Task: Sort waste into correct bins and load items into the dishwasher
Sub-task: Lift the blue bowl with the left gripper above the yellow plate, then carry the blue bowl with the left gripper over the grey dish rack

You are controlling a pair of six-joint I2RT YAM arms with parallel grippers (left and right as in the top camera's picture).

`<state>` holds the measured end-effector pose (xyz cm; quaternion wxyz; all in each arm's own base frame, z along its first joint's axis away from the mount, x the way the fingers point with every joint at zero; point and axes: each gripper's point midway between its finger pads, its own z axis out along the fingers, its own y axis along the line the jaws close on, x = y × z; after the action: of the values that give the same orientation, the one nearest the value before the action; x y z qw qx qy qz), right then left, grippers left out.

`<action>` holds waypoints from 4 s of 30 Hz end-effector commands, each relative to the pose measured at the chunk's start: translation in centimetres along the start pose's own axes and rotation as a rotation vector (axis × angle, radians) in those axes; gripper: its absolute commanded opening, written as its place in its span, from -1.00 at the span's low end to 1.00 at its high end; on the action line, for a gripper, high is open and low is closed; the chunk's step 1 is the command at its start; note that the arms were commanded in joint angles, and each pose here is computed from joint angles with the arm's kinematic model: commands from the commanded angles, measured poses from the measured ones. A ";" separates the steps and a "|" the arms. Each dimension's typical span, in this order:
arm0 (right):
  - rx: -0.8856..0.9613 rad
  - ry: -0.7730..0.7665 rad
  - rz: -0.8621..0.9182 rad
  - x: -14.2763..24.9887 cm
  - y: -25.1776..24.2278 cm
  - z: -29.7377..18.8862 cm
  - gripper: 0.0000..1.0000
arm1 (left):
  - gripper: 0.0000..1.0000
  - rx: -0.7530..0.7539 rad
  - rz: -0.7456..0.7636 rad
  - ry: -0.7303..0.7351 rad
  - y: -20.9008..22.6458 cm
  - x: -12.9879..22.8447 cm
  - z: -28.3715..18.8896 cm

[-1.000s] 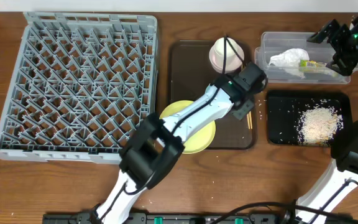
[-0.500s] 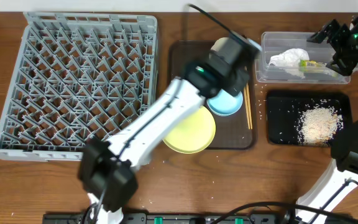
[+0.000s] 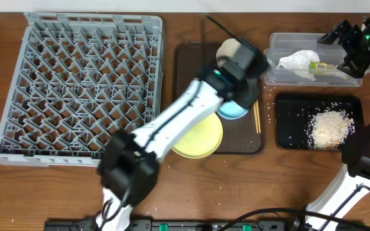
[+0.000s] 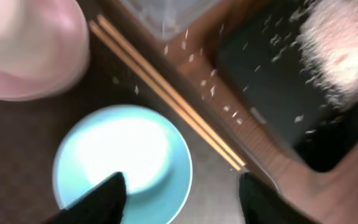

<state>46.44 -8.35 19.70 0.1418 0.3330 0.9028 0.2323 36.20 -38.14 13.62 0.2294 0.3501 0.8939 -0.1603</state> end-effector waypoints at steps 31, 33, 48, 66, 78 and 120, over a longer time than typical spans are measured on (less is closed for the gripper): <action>-0.019 -0.027 0.001 -0.1 0.6 -1.4 0.98 | 0.24 -0.133 0.069 0.264 -0.1 8.2 10.0; -0.019 -0.027 0.001 -0.1 0.6 -1.4 0.98 | 0.19 -0.135 0.063 0.286 0.0 9.0 10.6; -0.019 -0.027 0.001 0.0 0.6 -1.4 0.99 | -0.85 -0.133 0.044 0.251 -0.1 8.1 10.7; -0.019 -0.027 0.001 -0.1 0.6 -1.4 0.99 | -0.85 0.356 -0.300 0.122 -2.1 2.6 7.1; -0.019 -0.027 0.001 -0.1 0.6 -1.4 0.98 | -0.85 0.504 -0.520 0.089 3.7 1.2 4.6; -0.019 -0.027 0.002 0.0 0.6 -1.4 0.98 | -0.85 0.382 -0.896 -0.479 29.9 -1.6 -17.0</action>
<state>46.44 -8.34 19.72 0.1420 0.3329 0.9028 0.2325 52.71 -11.86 23.73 0.2577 -0.0645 0.8412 -0.4709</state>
